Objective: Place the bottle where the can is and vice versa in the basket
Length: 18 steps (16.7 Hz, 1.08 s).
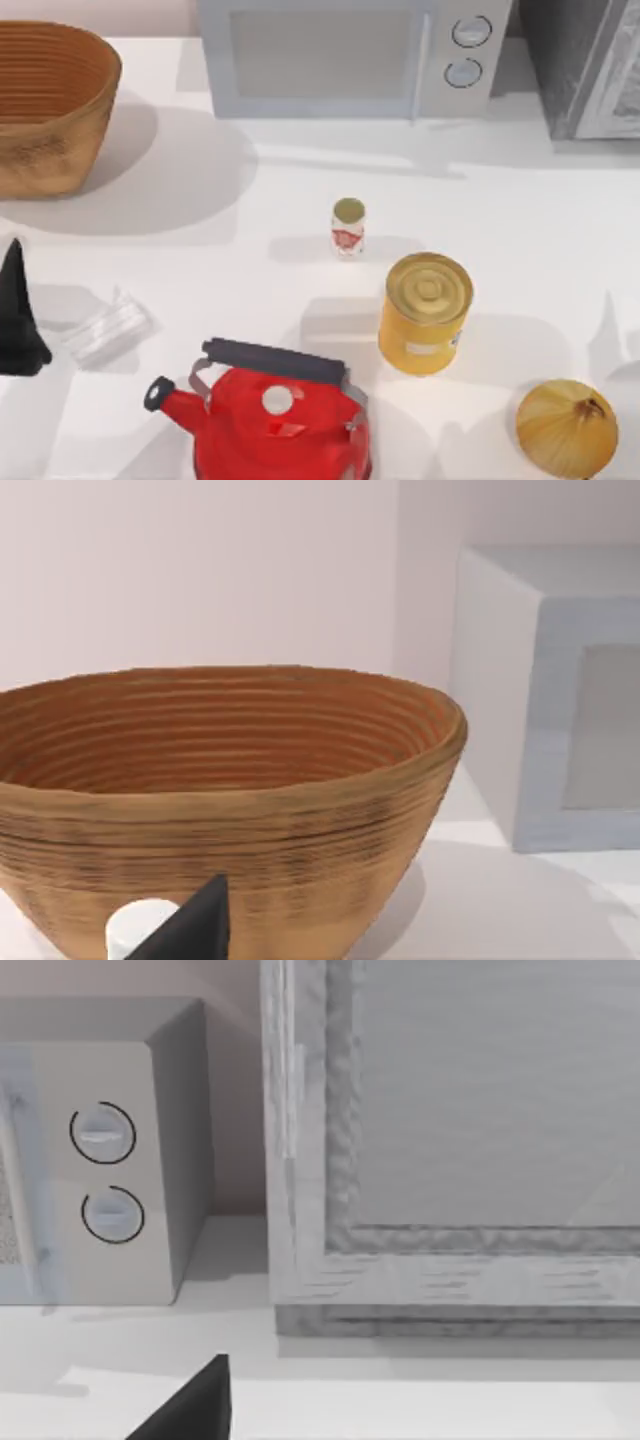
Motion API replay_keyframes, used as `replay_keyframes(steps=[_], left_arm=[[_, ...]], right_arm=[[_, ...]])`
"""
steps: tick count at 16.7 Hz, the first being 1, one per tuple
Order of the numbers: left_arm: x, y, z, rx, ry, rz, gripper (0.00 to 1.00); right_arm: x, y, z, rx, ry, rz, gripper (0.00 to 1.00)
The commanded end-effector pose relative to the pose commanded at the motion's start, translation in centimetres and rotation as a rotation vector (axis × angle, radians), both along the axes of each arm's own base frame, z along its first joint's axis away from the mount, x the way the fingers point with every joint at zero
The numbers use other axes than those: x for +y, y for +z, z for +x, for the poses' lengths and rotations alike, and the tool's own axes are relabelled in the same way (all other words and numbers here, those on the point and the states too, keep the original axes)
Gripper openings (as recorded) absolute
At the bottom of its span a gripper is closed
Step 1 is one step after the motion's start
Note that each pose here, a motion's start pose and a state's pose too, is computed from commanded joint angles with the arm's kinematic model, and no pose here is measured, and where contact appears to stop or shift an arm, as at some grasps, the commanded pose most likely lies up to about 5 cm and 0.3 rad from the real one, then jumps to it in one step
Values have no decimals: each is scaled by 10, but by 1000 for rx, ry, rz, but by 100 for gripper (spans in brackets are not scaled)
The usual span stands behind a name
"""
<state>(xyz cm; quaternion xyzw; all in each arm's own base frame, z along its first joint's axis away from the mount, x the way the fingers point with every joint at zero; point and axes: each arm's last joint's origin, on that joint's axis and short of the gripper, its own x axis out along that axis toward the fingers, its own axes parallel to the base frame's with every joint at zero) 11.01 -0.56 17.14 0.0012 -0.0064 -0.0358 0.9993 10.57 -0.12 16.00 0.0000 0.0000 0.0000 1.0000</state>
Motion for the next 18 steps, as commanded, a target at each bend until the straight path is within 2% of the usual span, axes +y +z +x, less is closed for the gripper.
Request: replay_keyframes(steps=[4,12,18], left_arm=[[4,-11,-4,13,72,-2,100],[5,-10,-3,16,69,-1,100],[12,-12,18,55,69,11,100]], right_arm=[[0,0,0,0,0,0,100],[0,0,0,0,0,0,100],[0,0,0,0,0,0,100]])
